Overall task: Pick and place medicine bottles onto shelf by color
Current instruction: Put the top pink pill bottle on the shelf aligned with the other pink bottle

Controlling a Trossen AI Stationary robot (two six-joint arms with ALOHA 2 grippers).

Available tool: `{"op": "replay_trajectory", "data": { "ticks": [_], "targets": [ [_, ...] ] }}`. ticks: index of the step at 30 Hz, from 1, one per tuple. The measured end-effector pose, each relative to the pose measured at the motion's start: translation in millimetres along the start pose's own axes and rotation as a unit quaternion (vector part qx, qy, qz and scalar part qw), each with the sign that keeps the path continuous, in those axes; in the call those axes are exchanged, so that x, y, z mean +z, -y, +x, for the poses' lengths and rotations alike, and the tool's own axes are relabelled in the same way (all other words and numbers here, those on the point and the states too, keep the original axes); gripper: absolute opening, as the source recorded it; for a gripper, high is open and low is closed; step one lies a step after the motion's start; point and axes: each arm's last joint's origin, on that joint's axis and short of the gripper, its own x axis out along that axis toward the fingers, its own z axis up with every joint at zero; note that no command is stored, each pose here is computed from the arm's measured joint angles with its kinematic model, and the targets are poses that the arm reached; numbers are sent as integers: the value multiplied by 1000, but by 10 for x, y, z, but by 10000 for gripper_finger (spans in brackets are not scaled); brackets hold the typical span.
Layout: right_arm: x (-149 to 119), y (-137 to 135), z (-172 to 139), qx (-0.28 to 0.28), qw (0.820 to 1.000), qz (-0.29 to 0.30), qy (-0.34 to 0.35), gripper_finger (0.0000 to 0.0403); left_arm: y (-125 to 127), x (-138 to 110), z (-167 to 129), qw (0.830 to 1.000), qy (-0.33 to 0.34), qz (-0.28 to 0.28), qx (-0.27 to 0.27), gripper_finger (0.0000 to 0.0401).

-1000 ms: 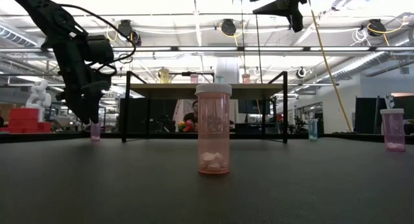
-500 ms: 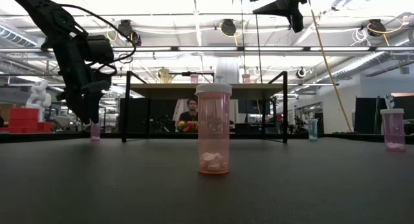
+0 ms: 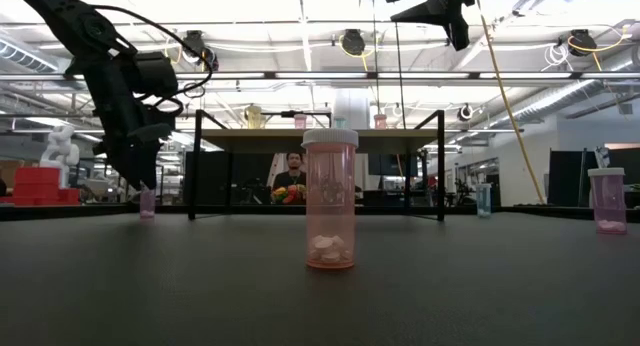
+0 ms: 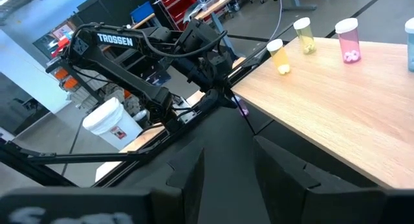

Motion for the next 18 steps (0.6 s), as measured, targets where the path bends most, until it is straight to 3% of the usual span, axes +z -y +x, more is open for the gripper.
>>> {"op": "replay_trajectory", "data": {
  "ticks": [5,13,18],
  "targets": [
    [0,0,0,0,1000,1,0,123,69,1,2,1000,2,27,-3,219],
    [-4,-7,0,10,1000,13,-7,123,82,-7,2,999,-1,33,11,146],
    [-4,-7,0,10,1000,14,-7,123,78,-6,1,999,-1,32,17,125]
  ]
}}
